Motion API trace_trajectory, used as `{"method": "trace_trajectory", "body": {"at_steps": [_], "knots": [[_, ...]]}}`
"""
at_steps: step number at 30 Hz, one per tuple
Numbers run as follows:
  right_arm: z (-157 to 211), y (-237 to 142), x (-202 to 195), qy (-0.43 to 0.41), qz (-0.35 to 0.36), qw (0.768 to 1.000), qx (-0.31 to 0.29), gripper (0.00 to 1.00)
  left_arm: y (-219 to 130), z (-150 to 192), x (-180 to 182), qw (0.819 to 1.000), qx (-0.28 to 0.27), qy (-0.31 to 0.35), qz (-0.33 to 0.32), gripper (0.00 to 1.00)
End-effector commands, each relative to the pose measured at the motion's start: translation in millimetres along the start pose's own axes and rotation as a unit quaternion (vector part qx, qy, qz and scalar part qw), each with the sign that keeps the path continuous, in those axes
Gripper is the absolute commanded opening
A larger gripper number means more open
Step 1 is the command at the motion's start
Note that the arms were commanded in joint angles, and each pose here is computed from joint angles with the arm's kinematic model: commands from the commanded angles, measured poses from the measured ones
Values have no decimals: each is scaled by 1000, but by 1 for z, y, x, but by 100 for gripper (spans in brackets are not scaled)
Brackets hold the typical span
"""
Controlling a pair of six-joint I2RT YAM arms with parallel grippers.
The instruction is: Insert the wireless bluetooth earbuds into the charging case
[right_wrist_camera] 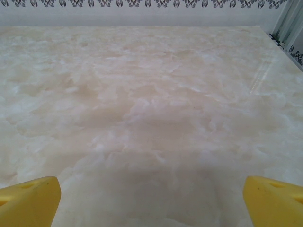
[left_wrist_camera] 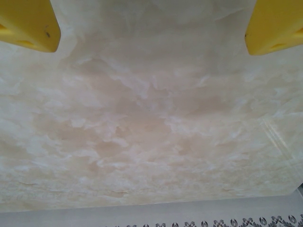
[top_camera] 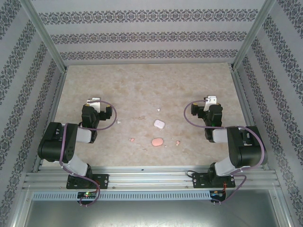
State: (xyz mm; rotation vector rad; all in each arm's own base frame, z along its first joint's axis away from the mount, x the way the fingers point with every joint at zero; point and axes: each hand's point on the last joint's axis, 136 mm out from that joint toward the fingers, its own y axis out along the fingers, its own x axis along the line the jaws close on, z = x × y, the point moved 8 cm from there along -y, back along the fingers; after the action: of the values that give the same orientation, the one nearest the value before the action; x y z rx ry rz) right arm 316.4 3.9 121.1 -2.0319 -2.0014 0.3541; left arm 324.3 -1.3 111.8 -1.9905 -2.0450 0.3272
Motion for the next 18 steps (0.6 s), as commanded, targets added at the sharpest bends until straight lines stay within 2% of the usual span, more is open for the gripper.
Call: {"method": "trace_trajectory", "body": {"at_steps": [1, 8, 12, 15, 18], "knots": [[-20, -5, -1, 1, -4, 1000, -23, 98, -2, -7, 3, 1000, -3, -1, -6, 100], [-46, -27, 2, 58, -15, 997, 40, 98, -13, -25, 2, 1000, -2, 1, 4, 100], [-54, -47, 11, 75, -16, 995, 61, 98, -26, -47, -3, 999, -8, 17, 39, 100], [-60, -64, 17, 85, -17, 994, 69, 98, -38, -68, -11, 995, -6, 34, 90, 100], [-60, -78, 28, 91, -23, 991, 98, 98, -49, -82, -29, 981, -1, 47, 189, 100]]}}
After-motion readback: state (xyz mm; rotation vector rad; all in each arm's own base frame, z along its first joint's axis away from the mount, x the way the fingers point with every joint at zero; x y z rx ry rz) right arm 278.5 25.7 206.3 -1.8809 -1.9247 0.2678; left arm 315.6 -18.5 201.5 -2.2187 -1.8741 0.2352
